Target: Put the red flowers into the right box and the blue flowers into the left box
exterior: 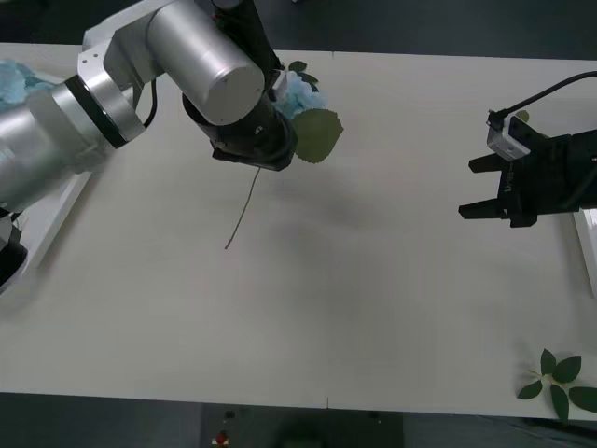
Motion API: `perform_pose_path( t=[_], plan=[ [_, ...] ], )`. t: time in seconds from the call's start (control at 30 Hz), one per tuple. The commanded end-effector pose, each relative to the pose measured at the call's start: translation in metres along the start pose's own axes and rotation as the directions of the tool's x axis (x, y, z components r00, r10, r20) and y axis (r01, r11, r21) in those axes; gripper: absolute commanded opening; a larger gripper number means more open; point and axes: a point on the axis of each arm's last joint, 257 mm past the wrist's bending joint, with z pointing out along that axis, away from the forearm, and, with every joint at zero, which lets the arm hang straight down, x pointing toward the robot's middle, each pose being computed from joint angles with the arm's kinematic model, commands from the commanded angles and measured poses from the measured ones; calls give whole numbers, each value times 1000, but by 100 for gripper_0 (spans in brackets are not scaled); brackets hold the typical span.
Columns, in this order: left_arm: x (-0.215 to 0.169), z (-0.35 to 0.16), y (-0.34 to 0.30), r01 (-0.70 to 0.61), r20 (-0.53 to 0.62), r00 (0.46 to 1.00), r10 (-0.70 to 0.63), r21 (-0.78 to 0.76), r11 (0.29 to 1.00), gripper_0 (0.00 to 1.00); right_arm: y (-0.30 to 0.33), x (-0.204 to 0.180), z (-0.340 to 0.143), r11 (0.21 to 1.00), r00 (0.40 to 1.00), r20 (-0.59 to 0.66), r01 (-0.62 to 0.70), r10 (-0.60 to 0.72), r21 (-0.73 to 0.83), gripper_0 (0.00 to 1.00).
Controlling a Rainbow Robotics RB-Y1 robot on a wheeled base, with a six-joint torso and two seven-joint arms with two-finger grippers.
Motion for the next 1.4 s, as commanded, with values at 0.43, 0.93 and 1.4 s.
perform_pose_path(
  t=[0.43, 0.93, 1.4],
  plan=[
    [-29, -141, 46, -3, 164, 986, -16, 117, 993, 0, -20, -15, -16, 997, 997, -6, 72, -72, 41, 78],
    [-63, -200, 104, -9, 483, 873, -67, 153, 988, 0, -20, -15, -16, 997, 997, -6, 72, -72, 41, 78],
    [-47, -237, 202, 48, 489, 867, -94, 105, 993, 0, -20, -15, -16, 997, 997, -6, 72, -72, 41, 78]
  ],
)
